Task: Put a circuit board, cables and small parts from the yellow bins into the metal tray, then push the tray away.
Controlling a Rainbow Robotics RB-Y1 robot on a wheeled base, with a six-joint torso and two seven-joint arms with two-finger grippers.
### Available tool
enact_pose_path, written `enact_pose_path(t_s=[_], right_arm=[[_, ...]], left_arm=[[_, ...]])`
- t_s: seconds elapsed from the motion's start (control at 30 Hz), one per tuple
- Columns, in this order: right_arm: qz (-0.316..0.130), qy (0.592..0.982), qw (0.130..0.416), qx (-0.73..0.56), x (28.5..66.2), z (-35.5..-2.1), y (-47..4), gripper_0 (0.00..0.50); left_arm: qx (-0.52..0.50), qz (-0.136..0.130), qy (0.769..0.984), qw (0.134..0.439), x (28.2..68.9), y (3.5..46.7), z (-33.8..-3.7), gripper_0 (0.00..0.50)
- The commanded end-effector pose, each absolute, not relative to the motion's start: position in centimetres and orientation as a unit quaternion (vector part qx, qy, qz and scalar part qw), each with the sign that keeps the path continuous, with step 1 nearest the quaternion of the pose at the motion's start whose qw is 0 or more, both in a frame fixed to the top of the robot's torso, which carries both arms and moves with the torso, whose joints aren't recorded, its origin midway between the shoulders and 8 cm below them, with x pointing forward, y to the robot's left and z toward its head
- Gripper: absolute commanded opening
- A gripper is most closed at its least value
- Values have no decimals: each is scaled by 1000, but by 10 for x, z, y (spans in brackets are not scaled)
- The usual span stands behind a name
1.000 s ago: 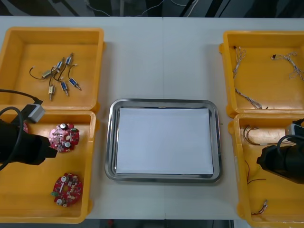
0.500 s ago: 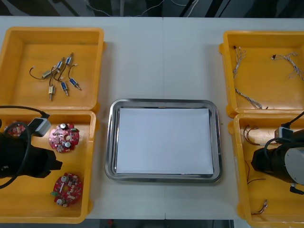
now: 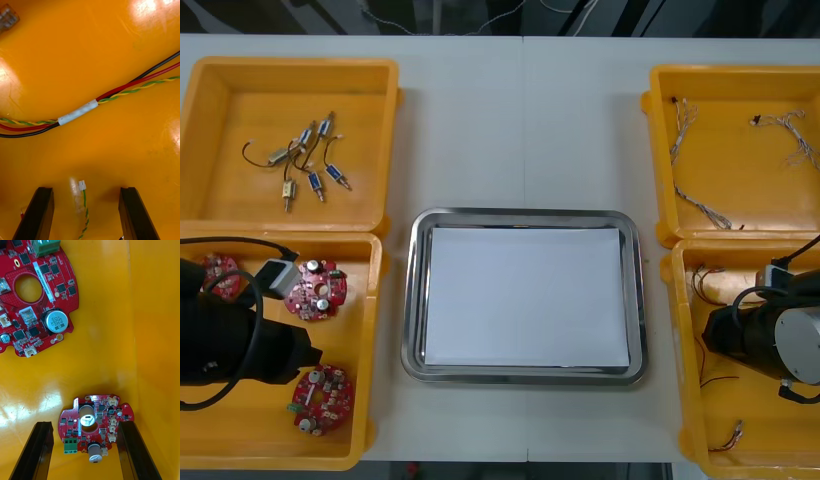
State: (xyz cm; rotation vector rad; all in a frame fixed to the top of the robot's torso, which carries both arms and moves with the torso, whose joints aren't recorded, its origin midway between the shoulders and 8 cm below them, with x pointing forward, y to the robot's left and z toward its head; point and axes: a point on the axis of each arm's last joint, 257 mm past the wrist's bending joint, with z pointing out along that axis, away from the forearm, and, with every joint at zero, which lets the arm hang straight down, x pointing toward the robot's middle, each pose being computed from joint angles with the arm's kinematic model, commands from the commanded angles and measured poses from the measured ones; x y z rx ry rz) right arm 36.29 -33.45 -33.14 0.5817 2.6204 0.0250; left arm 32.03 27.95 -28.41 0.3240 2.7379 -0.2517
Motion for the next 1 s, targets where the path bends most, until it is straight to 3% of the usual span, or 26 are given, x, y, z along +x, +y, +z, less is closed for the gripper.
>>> enact_pose_path(t_s=[0.03,0.23,0.3,0.43,0.47,0.5,0.53,0.57,1.0], right_arm=[[37,946,222,235,366,-335,-317,500],[41,945,220,239,365,-336,-316,500],[42,946,218,237,364,-337,-315,414],[44,946,216,238,363,-338,-314,389],[43,946,215,238,362,-339,-315,283],[44,946,215,239,361,-339,-315,110],[44,946,215,239,361,-339,-315,30],[44,946,215,239,361,-339,-314,0],[46,940,231,245,364,-321,-325,0]], left_arm=[[162,-63,969,176,308,294,-301,500],[172,-64,966,184,309,291,-309,500],[178,-63,965,183,307,289,-313,500],[179,-62,964,186,304,291,-320,500],[180,-62,963,188,304,291,-322,500],[182,-62,963,189,302,292,-324,500],[182,-60,963,188,301,293,-325,500],[185,-61,963,188,300,292,-327,500],[194,-61,958,203,303,293,-347,500]])
